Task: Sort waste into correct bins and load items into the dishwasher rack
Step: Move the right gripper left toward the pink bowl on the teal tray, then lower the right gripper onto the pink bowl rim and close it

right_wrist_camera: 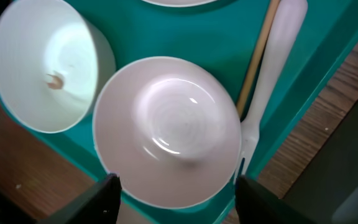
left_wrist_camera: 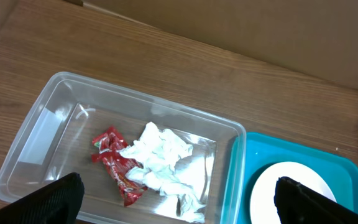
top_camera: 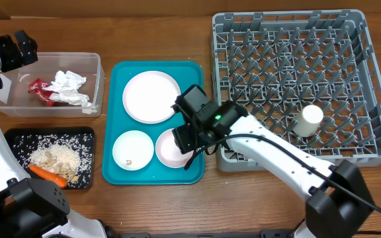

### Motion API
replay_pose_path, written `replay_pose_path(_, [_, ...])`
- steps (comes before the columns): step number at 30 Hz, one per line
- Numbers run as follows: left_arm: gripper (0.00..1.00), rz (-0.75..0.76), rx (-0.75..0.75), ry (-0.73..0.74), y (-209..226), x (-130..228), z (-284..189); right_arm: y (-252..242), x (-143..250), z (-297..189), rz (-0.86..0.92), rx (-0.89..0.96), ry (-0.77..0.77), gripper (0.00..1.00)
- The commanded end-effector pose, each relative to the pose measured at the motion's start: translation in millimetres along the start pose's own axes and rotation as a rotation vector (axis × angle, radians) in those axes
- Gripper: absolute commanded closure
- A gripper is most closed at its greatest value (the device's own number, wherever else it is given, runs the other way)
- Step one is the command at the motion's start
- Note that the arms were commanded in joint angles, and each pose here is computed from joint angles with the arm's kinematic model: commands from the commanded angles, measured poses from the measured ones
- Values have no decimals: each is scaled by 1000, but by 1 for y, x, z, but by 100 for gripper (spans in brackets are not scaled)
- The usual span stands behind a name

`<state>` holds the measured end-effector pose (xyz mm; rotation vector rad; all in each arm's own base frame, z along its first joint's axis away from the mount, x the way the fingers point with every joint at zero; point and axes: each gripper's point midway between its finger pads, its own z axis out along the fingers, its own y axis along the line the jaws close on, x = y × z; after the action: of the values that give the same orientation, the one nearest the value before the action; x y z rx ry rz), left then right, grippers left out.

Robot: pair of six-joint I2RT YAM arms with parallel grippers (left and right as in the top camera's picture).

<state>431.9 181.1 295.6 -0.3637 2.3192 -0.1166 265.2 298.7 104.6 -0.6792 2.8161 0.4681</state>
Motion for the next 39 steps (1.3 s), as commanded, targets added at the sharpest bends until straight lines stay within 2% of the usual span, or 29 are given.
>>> replay_pose_path(1, [0,-8,17,-23,-4,-6,-6,-11,-1,10,-82,67,2,38])
replay_pose_path(17, [0,-8,17,-23,-4,-6,-6,-14,-10,24,-142,81,-17,41])
replay_pose_path(21, [0,-8,17,-23,-4,-6,-6,-15,-7,29,-159,84,-1,48])
replay_pose_path(39, [0,-7,17,-23,-4,-6,-6,-30,-5,62,-187,140,39,49])
